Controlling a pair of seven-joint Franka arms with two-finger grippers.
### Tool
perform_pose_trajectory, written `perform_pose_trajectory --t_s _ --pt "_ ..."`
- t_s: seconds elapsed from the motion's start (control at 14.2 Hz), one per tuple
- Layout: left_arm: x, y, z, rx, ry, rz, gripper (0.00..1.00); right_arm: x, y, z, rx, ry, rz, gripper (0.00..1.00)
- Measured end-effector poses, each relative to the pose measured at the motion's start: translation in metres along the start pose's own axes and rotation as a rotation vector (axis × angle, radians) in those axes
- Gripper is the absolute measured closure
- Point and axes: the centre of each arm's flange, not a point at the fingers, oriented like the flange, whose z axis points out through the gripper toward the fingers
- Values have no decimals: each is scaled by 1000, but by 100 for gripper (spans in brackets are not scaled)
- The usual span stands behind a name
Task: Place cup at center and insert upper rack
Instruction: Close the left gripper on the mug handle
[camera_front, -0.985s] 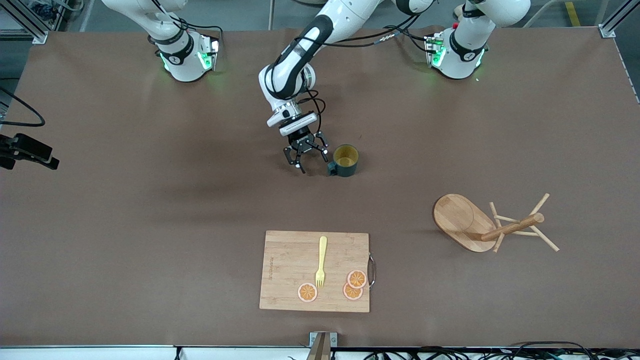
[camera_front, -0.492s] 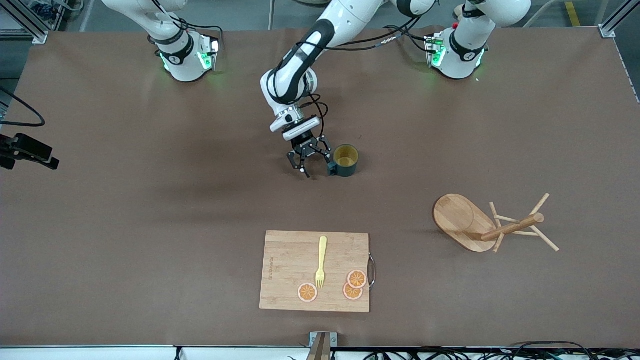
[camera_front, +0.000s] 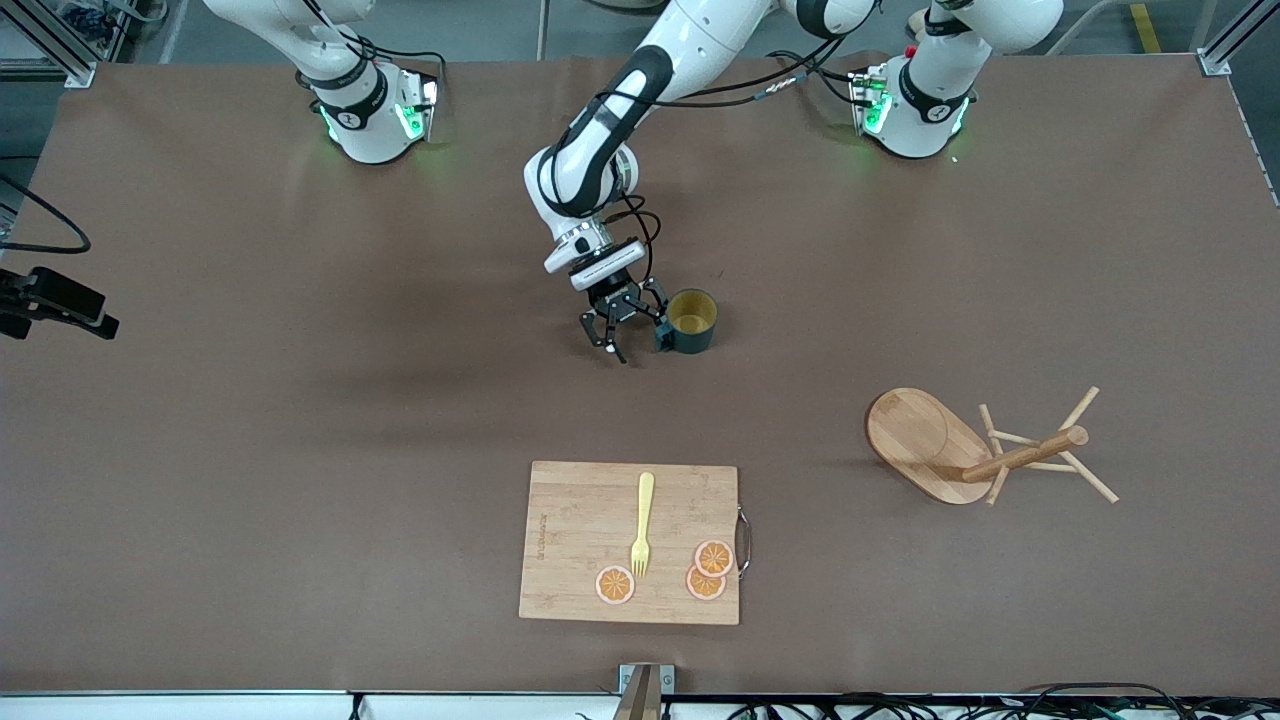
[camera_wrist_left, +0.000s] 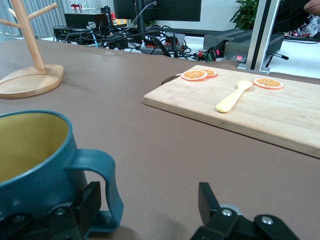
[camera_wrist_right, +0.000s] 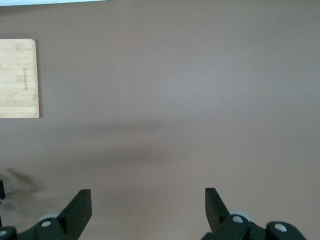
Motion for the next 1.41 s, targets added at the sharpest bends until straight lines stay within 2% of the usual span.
perform_pose_trajectory --t_s 0.56,1.2,1.34,1.41 --pt "6 3 12 -15 0 -1 13 0 0 1 0 -1 0 0" --pt "8 3 26 1 -5 -11 18 0 0 1 0 -2 0 0" --pt "10 3 31 8 -5 -25 32 0 0 1 0 -2 0 0" --pt "11 3 34 11 -5 -32 32 0 0 1 0 -3 0 0"
